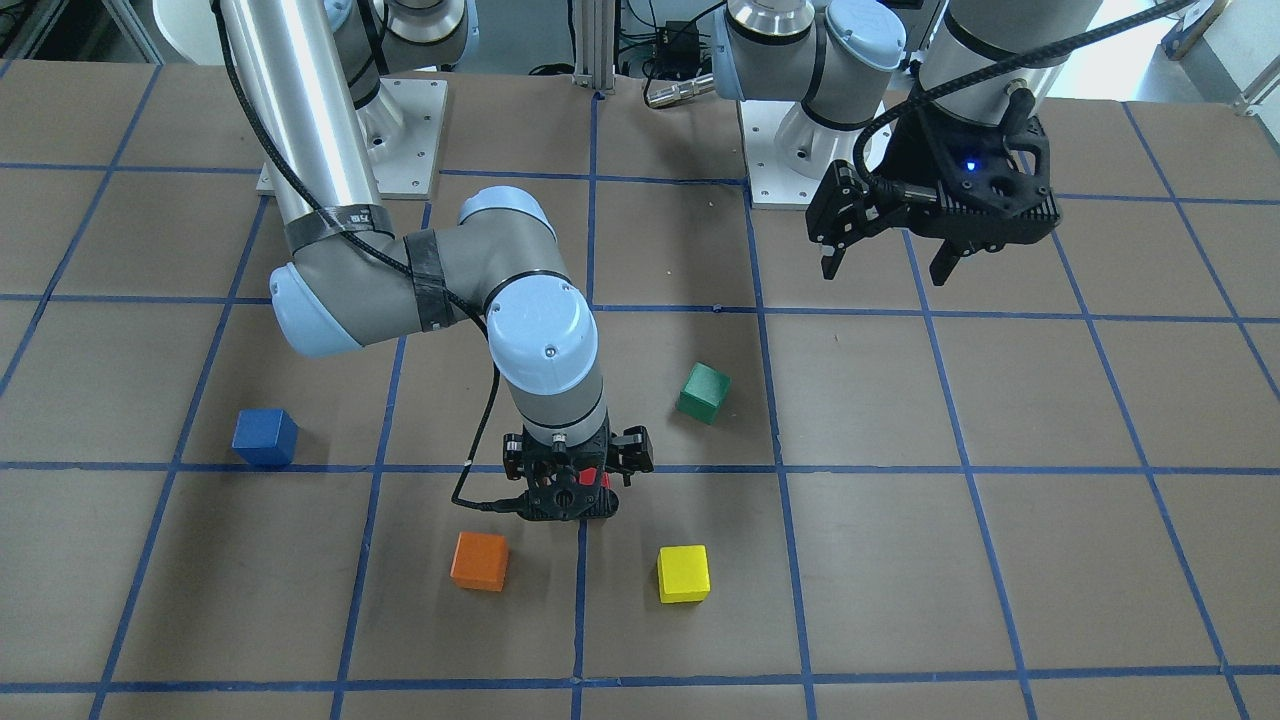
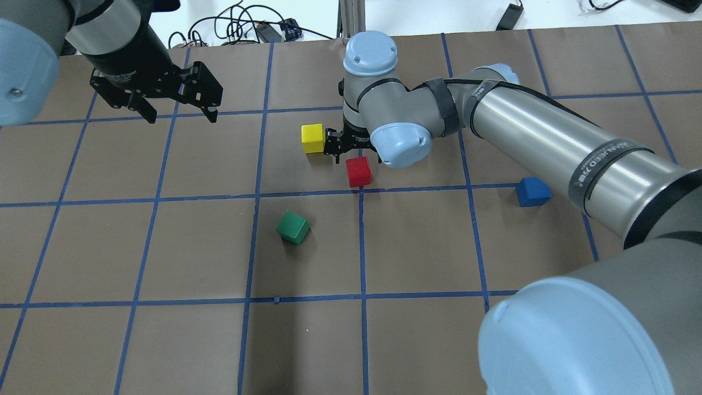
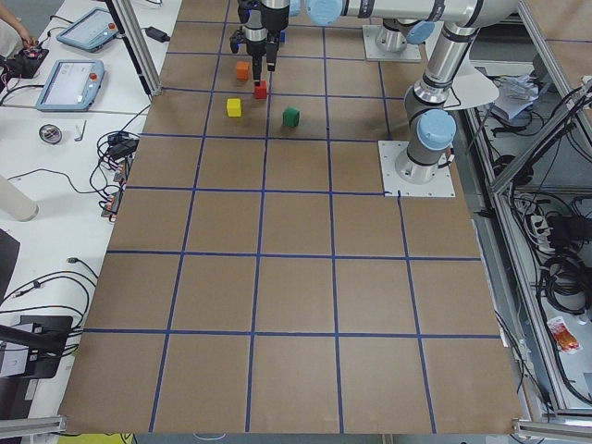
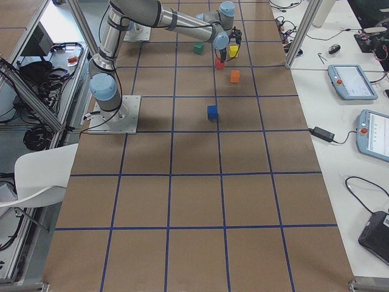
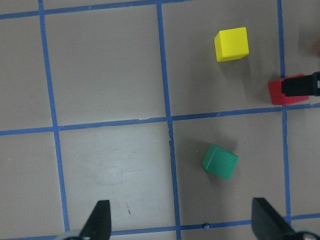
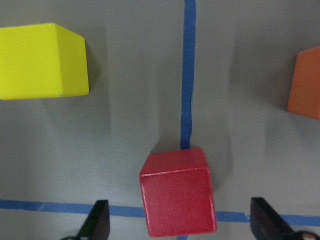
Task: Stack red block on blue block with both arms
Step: 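Lower the right gripper and grasp the red cube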
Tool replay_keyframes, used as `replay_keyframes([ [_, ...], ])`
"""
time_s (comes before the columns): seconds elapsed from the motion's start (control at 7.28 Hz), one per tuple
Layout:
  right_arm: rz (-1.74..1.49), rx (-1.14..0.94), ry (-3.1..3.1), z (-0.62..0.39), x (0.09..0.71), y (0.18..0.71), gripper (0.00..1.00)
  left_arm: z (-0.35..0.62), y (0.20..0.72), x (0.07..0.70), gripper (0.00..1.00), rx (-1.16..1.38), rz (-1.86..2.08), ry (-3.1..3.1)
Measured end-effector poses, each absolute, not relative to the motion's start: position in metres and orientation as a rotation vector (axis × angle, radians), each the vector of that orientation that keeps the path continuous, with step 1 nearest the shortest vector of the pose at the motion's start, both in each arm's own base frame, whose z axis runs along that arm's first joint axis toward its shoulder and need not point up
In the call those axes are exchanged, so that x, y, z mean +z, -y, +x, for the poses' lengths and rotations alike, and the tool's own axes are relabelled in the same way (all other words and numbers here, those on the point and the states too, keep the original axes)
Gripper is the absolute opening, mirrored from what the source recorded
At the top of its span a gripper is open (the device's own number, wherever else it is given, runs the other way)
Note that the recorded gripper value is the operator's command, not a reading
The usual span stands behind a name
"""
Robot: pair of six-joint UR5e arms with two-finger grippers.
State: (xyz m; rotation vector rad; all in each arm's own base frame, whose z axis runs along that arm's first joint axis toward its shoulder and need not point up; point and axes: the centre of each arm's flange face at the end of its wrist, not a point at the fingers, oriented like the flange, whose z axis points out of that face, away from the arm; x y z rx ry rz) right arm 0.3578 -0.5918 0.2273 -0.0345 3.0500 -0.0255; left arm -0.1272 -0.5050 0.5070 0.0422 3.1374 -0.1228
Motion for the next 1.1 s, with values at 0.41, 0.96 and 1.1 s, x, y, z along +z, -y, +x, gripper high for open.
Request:
replay_keyframes([
  [0.41, -0.043, 0.037, -3.061, 0.359, 0.198, 0.594, 0.33, -0.125, 0.506, 0.508, 1.0, -0.093, 0.01, -3.109],
  [0.96, 0.013, 0.055, -3.062, 0.359, 0.195, 0.594, 0.0, -0.126, 0.506, 0.507, 1.0, -0.089, 0.008, -3.107],
  [1.1, 0.017, 0.046, -3.063, 0.359, 0.201, 0.595, 0.0, -0.127, 0.506, 0.507, 1.0, -0.089, 0.01, -3.108],
])
